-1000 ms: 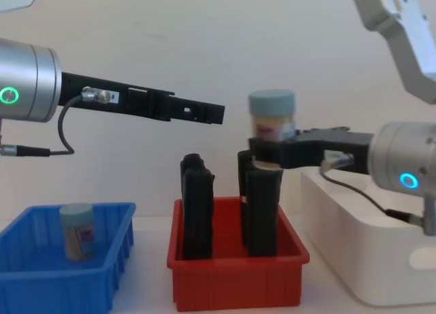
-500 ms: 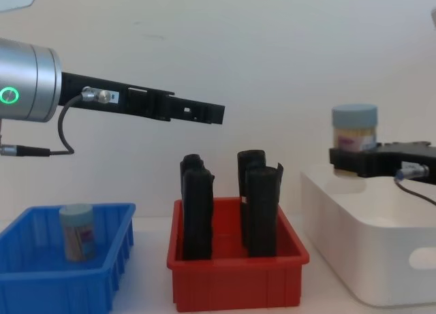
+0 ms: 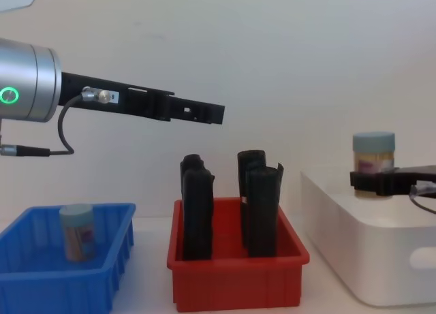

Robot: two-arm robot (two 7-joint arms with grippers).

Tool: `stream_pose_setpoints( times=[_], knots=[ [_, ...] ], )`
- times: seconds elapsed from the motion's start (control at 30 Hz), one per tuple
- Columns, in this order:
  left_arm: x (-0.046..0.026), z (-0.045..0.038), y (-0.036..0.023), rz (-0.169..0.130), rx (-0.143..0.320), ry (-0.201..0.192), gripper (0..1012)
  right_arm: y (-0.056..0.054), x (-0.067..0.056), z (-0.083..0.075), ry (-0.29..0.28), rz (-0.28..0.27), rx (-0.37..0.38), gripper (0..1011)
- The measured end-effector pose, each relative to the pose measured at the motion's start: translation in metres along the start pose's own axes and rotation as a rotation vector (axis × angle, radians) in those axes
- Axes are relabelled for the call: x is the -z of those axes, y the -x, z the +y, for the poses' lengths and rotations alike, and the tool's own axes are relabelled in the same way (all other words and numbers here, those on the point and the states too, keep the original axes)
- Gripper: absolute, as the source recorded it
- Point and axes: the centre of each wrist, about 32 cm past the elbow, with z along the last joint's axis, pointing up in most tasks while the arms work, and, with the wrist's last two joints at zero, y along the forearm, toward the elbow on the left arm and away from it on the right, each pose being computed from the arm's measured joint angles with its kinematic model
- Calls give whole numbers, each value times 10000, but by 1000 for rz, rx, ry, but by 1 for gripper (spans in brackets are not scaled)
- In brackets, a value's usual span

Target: Pick the cotton swabs from the blue box and place them into the white box.

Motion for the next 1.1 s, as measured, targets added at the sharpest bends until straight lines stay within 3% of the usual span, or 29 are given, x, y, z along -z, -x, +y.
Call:
stream_pose_setpoints(
  times=[0.4,0.57,0.87,1.1],
  knots=[
    [0,0,0,0,0,0,1003,-89,66,238,68,26,-62,630],
    [0,0,0,0,0,0,1003,-106,91,312,86,30,-81,747],
    [0,0,0,0,0,0,1003,-114,103,361,75,29,-99,999],
    [0,0,0,0,0,0,1003,-107,92,349,17,17,-101,1001]
  ],
)
